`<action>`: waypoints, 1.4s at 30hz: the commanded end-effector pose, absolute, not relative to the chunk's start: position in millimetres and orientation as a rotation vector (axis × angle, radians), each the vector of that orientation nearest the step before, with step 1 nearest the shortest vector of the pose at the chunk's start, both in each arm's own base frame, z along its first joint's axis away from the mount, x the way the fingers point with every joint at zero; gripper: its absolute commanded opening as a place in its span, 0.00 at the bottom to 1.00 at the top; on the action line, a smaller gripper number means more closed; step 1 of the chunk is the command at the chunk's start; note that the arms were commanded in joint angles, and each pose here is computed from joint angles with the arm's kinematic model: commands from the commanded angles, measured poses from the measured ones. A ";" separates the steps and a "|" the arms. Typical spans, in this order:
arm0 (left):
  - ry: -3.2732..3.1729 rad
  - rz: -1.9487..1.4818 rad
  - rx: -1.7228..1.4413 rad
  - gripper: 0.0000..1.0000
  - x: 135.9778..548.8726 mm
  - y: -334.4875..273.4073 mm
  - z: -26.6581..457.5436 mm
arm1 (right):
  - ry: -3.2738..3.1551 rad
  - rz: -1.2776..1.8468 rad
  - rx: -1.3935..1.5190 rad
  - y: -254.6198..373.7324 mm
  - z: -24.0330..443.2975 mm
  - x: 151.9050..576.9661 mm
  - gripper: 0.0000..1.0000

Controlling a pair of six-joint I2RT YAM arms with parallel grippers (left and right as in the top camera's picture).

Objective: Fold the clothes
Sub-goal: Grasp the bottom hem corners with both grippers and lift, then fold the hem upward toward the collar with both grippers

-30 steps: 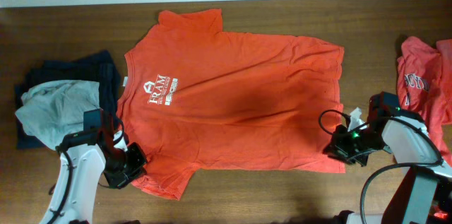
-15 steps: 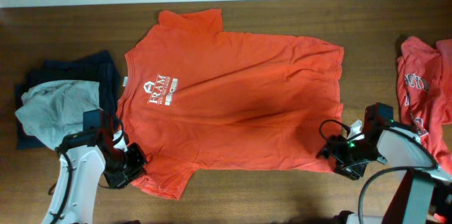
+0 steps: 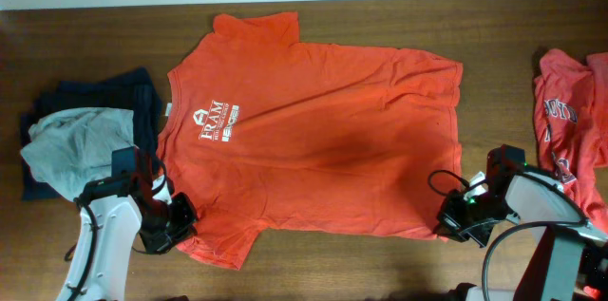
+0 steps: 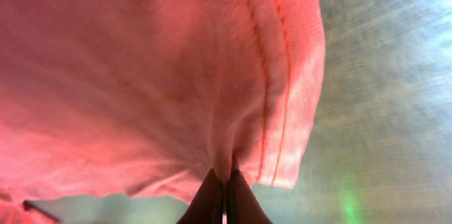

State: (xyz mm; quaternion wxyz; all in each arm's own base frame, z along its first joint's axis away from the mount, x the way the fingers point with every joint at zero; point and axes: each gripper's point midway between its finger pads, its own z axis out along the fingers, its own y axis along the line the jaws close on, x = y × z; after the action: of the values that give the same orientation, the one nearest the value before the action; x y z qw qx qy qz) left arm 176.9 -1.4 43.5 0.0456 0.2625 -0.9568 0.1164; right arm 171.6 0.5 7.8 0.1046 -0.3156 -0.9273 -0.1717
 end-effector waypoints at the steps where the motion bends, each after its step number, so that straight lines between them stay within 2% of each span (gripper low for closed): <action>1: -2.988 0.418 0.753 0.01 184.8 -4.4 61.6 | -2.838 -0.511 -0.902 -6.5 34.0 191.5 0.04; 8: -3.058 0.521 0.739 0.00 176.9 -15.9 95.2 | -2.920 -0.457 -0.918 -11.1 81.8 184.8 0.04; 13: -3.145 0.555 0.735 0.00 176.8 -17.7 112.2 | -2.974 -0.475 -0.927 -10.1 92.1 186.1 0.04; 23: -3.520 0.708 0.676 0.01 271.0 -3.3 161.0 | -3.157 -0.781 -0.925 -6.6 98.9 257.6 0.04; 30: -3.652 0.779 0.491 0.00 329.6 -10.9 156.0 | -3.230 -0.871 -0.965 -18.5 83.1 307.8 0.04; 39: -3.706 0.826 0.275 0.02 388.5 -41.4 118.2 | -3.302 -1.230 -0.840 -10.8 75.2 368.1 0.04; 40: -3.714 0.796 0.284 0.02 393.1 -39.3 112.4 | -3.315 -1.243 -0.829 -10.7 74.6 372.7 0.05; 41: -3.728 0.748 0.303 0.03 398.6 -34.6 106.0 | -3.335 -1.250 -0.815 -11.4 74.3 377.4 0.15; 42: -3.744 0.699 0.326 0.09 404.3 -29.3 99.8 | -3.357 -1.257 -0.805 -12.6 75.5 381.6 0.31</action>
State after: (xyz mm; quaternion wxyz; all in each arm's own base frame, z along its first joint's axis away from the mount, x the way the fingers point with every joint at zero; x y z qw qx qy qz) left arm 391.2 -40.9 112.8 -0.3282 0.0750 -0.9190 0.2050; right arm 372.5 -20.7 69.4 -0.2531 -0.2317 -0.8882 -0.3055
